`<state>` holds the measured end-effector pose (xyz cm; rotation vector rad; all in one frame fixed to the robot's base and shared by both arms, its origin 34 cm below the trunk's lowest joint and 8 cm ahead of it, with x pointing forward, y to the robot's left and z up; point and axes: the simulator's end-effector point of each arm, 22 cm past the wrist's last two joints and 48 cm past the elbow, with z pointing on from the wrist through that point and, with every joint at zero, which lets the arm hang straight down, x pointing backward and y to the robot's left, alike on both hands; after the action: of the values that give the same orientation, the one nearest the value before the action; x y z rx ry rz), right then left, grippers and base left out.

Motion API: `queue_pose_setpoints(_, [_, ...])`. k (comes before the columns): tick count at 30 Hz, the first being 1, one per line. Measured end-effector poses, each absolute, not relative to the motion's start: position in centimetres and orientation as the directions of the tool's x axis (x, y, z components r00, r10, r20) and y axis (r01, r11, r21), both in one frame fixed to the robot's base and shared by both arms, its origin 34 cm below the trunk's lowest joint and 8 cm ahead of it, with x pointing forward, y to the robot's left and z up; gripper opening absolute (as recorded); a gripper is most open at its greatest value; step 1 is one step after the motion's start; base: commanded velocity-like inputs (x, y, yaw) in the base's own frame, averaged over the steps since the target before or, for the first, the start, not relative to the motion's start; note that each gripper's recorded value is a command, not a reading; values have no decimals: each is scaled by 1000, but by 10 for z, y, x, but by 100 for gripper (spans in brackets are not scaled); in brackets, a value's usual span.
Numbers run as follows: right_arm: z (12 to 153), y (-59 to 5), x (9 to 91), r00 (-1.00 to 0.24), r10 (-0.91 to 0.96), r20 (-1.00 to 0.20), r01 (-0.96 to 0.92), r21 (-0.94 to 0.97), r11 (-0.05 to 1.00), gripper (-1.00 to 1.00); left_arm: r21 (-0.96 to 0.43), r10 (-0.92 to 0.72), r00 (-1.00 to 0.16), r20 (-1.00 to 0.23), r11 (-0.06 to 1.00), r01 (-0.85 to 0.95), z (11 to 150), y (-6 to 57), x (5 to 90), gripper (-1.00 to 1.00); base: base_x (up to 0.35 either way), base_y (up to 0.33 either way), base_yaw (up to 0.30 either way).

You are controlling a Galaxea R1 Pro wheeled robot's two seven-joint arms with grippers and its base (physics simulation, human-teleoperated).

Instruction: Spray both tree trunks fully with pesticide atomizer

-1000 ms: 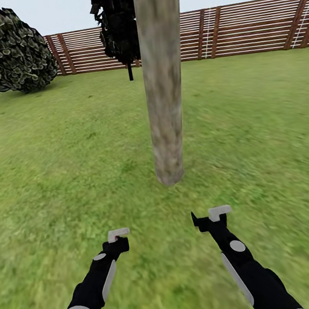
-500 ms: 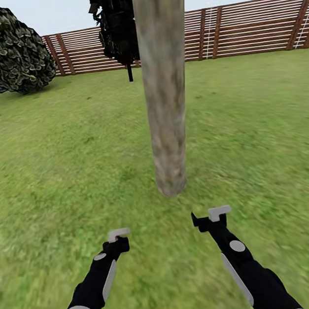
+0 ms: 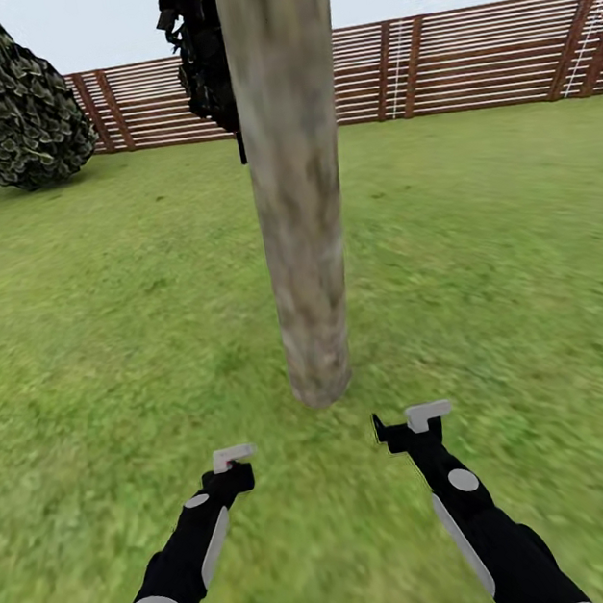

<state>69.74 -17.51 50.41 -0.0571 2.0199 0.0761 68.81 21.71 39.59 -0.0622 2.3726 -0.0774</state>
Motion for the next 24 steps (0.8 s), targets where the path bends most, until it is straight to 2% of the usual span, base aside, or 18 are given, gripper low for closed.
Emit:
queue_pose_setpoints(10, [509,-174,698,-428,-6,-904,-76,29,997,100,-74,-67,-709,-702,997,-21,403,218,691,-100,272,-157,-203])
queue_pose_setpoints(14, [502,-165,693,-443,-23,-896,-100,24,995,100,-70,-62,-701,-711,997,-17,406,219,693,-100,69,-33,-54])
queue_pose_setpoints(17, [466,-131,669,-507,-92,-857,-191,8,982,100,-63,-53,-702,-710,998,-11,405,225,692,-100,7,-4,-6])
queue_pose_setpoints(24, [461,-107,660,-512,-122,-850,-261,18,965,100,-216,7,-705,-709,950,226,413,221,683,-100,0,0,0])
